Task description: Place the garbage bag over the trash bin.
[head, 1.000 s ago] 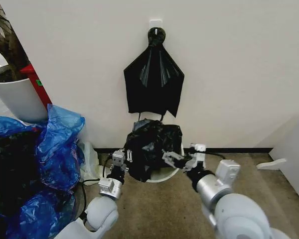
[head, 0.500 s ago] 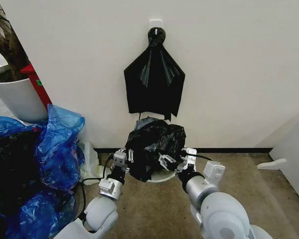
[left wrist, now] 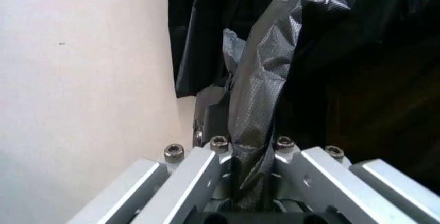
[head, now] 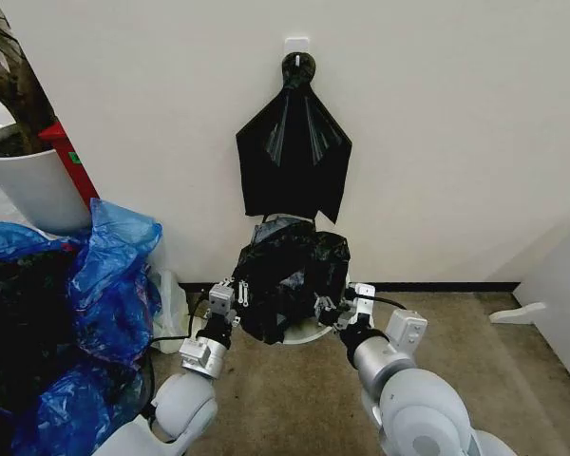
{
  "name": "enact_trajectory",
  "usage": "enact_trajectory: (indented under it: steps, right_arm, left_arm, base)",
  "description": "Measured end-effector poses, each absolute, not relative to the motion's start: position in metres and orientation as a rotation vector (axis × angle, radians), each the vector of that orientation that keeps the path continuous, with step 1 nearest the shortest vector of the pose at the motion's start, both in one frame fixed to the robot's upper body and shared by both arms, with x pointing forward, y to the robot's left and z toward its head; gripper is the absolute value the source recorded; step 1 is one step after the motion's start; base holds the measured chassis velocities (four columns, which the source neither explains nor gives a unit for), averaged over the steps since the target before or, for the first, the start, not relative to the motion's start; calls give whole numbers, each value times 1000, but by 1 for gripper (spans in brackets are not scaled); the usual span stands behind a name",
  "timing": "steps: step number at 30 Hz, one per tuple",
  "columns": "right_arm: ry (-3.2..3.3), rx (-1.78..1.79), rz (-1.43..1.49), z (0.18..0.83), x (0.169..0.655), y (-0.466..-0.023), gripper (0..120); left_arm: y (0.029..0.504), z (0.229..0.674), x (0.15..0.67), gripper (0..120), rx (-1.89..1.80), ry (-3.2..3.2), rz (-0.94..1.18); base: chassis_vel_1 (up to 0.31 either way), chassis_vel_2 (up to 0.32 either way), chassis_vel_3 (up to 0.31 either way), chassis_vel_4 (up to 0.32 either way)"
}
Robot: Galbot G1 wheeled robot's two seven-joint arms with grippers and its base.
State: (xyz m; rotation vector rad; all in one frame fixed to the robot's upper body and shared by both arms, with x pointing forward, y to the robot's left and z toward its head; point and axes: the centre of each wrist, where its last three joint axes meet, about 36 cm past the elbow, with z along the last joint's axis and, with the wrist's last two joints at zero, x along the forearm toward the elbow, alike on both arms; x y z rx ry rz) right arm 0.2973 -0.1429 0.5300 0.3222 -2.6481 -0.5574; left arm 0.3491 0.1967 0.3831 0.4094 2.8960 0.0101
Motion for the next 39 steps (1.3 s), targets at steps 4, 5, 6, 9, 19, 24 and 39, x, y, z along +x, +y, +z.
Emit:
enact_trajectory:
  steps: [4,5,6,9,19,24,39]
  right_arm:
    - [-2662,313,-540,527,299,-149,0]
    - [-2663,311,-537,526,298,-151,0]
    - [-2664,307,-531,526,298,-153,0]
    - [-2668,297,-526,526,296,-157,0]
    - [-2646,215,-473,517,275,-176,0]
    - [-2638,194,-451,503,274,-180,0]
    - [-2723,513,-530,455,296,-206,0]
  left_arm:
    - [199,390,349,2,399,2906,-21]
    - [199,391,349,2,396,2909,-30]
    - [200,393,349,2,391,2915,-44]
    - [202,397,350,2,373,2933,-79]
    - [207,408,349,2,344,3020,-285]
    - [207,420,347,2,386,3043,-396]
    - [206,442,332,2,530,3127,-743]
  base:
    - [0,0,0,0]
    - [0,0,0,0]
    - [0,0,0,0]
    - [0,0,0,0]
    - [0,0,0,0]
    - [0,0,0,0]
    - [0,0,0,0]
